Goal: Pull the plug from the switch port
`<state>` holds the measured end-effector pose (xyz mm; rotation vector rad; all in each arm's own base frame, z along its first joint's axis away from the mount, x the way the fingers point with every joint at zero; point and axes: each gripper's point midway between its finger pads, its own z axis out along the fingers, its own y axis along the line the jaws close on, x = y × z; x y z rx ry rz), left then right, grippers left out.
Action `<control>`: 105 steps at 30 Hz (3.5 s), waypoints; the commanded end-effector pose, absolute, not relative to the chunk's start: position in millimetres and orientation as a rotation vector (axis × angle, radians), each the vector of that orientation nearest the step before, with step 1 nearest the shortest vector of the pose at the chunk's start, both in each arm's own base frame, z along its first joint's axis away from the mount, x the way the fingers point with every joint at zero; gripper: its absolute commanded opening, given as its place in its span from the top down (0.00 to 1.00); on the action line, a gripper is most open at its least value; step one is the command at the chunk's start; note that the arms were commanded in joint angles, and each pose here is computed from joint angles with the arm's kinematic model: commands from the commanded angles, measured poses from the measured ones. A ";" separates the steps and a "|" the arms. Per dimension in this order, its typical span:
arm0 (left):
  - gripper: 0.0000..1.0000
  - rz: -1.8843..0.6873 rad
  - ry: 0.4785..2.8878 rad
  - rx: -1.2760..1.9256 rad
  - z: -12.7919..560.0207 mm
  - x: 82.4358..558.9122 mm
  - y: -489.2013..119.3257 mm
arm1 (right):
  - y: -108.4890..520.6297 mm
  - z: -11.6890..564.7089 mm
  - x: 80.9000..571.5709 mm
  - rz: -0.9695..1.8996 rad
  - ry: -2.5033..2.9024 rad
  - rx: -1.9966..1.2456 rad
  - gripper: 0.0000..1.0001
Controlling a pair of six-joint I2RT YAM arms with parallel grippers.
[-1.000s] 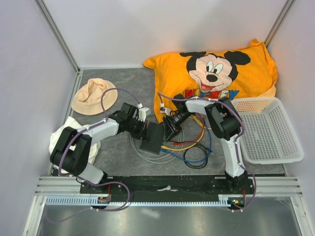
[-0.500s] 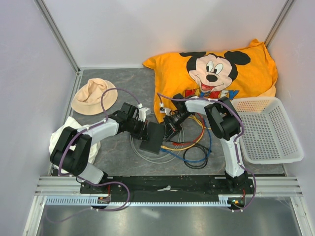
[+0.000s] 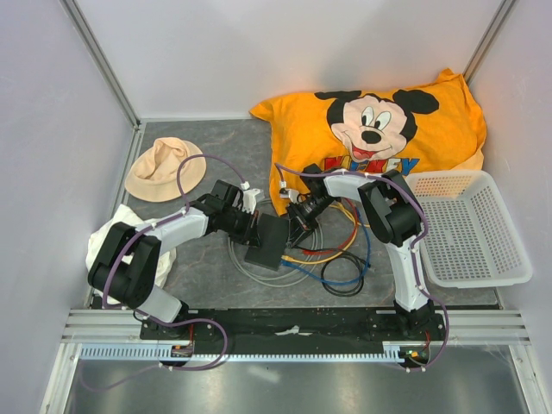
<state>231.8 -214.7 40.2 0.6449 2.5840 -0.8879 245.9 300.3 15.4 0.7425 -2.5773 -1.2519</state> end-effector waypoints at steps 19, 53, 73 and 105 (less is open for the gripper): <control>0.99 -0.874 2.598 0.668 34.5 233.1 -212.6 | 277.6 -37.0 267.5 -0.948 -2.790 0.811 1.00; 0.99 -0.880 2.610 0.668 32.5 232.7 -213.2 | 307.8 -15.9 314.6 -1.279 -2.772 0.720 1.00; 0.99 -0.873 2.629 0.664 29.0 234.2 -213.1 | 287.7 5.6 301.3 -1.293 -2.561 0.955 1.00; 0.98 -0.909 2.534 0.638 46.8 252.1 -225.6 | 117.3 101.9 405.7 -0.482 -3.481 0.786 0.53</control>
